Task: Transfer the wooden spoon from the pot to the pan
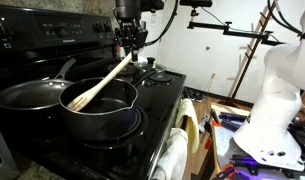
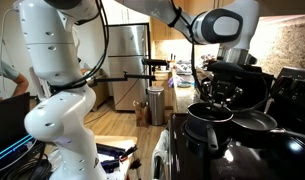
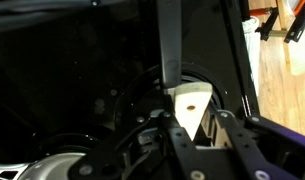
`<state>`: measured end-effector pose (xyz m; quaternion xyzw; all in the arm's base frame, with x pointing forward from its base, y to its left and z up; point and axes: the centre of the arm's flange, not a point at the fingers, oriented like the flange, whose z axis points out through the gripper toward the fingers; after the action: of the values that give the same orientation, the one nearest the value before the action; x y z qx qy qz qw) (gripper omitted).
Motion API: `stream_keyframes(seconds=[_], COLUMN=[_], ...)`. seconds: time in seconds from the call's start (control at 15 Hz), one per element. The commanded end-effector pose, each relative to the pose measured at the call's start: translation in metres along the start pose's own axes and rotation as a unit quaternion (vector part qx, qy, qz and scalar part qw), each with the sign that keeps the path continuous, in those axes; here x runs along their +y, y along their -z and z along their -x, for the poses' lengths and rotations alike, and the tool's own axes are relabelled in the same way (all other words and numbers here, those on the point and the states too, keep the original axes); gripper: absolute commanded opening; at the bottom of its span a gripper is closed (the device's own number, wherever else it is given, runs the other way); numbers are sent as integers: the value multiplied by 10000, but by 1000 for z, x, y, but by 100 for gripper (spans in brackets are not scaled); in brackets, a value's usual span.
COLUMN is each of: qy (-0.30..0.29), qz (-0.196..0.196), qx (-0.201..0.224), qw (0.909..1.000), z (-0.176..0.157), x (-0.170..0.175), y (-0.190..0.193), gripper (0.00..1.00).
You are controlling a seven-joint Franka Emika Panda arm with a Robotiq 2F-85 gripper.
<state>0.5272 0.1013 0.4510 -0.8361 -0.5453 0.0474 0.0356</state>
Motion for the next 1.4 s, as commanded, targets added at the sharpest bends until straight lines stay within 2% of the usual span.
stream_keyframes(seconds=[0.0, 0.07, 0.27, 0.33, 0.47, 0.8, 0.87, 1.0, 1.13, 1.33], qy=[-40, -58, 16, -71, -62, -61, -61, 29, 55, 141], qz=[-38, -55, -494, -255, -318, -375, -377, 34, 505, 1135], qx=[-10, -38, 280, 96, 208, 206, 205, -125, -422, -490], qw=[10000, 10000, 9984, 9996, 9993, 9991, 9991, 9999, 9978, 9922], z=[10, 10, 0, 6, 3, 1, 1, 4, 3, -12], x=[0, 1, 0, -8, -10, -7, -7, -9, 5, 37], y=[46, 59, 92, 70, 86, 82, 82, 88, 90, 91], gripper=[7, 7, 7, 30, 30, 30, 7, 7, 7, 7])
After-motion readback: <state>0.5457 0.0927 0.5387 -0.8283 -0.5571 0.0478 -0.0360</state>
